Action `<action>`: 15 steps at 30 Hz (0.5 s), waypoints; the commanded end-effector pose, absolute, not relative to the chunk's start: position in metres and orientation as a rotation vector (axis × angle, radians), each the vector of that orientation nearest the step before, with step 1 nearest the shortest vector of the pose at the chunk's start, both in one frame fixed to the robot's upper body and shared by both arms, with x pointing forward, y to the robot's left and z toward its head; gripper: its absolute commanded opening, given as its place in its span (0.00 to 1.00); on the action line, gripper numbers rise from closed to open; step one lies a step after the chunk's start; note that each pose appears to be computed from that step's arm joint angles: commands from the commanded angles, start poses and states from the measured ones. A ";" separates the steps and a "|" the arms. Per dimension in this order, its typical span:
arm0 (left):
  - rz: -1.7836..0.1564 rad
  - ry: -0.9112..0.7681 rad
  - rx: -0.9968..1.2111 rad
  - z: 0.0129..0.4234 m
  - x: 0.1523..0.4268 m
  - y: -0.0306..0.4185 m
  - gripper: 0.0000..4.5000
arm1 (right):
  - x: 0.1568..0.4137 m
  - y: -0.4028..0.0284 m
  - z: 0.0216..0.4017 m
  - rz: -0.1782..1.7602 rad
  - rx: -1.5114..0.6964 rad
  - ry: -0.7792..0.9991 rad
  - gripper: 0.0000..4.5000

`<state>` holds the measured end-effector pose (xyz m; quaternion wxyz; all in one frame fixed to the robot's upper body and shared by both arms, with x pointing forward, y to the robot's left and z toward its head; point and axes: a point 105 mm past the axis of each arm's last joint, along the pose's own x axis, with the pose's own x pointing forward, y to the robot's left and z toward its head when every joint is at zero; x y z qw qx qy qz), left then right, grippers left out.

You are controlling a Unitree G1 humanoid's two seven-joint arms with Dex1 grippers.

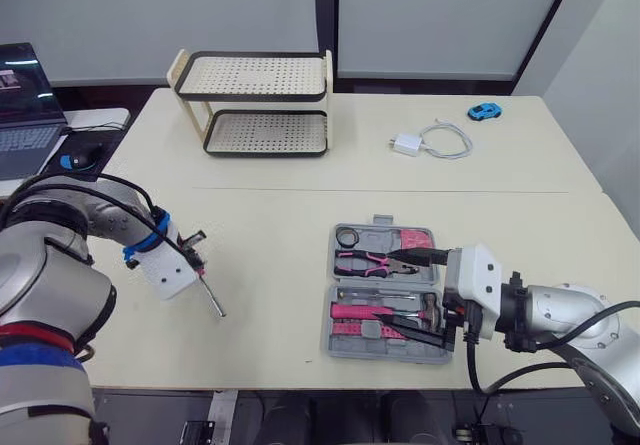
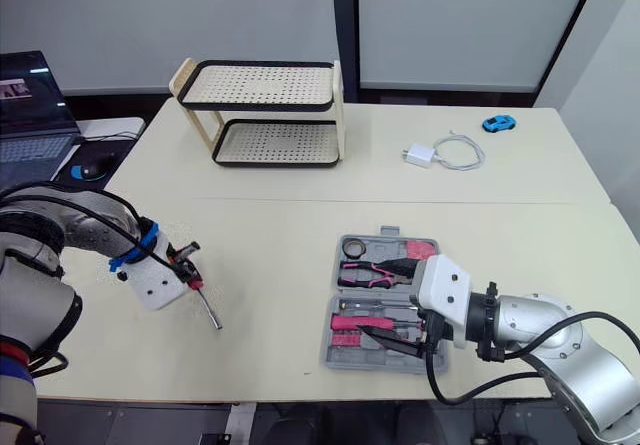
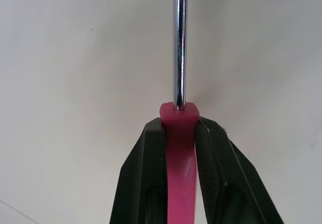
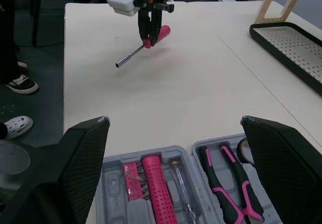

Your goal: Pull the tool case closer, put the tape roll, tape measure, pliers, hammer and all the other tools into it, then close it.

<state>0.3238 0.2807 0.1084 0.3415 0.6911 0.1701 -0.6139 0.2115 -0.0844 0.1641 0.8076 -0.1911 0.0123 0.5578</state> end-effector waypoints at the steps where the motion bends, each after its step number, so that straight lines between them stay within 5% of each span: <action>1: -1.513 0.515 1.667 0.124 0.323 0.287 0.09 | 0.206 -0.078 0.171 1.203 -0.410 -0.026 1.00; 8: -1.280 0.660 1.290 0.138 0.330 0.278 0.09 | 0.210 -0.080 0.170 1.179 -0.401 -0.025 1.00; 15: -1.329 0.670 1.275 0.126 0.319 0.281 0.09 | 0.211 -0.078 0.171 1.194 -0.400 -0.033 1.00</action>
